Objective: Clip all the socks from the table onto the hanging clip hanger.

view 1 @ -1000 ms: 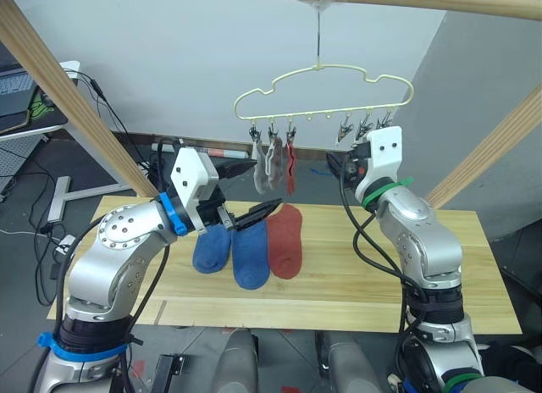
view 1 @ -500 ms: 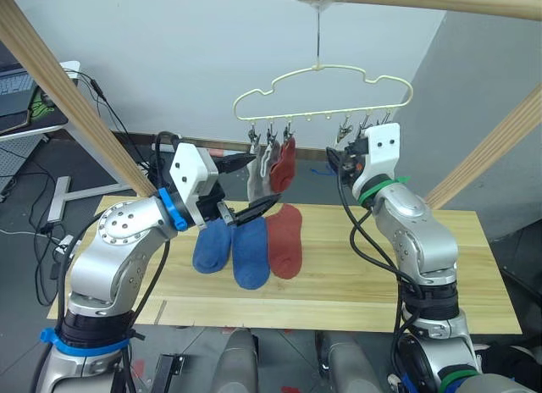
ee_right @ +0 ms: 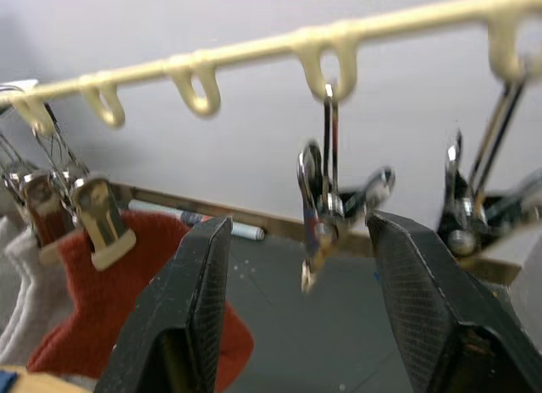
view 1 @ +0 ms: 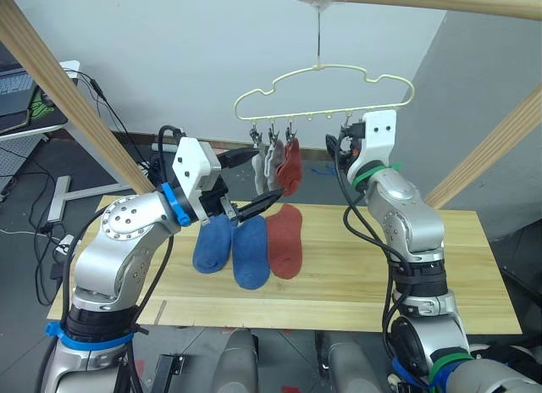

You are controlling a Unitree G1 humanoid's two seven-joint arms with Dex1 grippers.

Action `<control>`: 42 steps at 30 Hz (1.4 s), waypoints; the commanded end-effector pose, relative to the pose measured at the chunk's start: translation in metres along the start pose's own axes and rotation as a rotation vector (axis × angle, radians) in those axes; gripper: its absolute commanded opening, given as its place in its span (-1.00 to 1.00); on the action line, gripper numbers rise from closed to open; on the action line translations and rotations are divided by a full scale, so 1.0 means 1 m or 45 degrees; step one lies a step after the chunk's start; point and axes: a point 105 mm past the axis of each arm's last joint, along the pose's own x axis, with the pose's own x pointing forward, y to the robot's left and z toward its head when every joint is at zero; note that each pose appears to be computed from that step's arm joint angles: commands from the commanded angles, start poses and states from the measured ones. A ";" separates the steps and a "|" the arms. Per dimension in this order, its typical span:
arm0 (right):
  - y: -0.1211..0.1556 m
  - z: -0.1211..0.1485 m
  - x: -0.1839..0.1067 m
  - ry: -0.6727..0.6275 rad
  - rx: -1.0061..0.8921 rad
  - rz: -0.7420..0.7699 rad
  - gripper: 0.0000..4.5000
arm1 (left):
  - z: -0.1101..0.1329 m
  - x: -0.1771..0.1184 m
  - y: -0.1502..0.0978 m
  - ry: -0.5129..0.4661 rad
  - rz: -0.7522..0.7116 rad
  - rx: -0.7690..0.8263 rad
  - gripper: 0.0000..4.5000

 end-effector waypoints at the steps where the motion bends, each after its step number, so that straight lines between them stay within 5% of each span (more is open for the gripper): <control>1: 0.005 0.022 0.000 -0.101 -0.005 0.032 0.17 | 0.015 0.003 -0.003 -0.058 -0.014 0.047 1.00; 18: 0.009 0.031 0.004 -0.133 -0.001 0.042 0.17 | 0.035 0.014 0.004 -0.177 0.029 0.009 1.00; 42: 0.006 0.030 0.007 -0.137 0.018 0.018 0.17 | 0.033 0.016 0.005 -0.154 0.034 0.021 1.00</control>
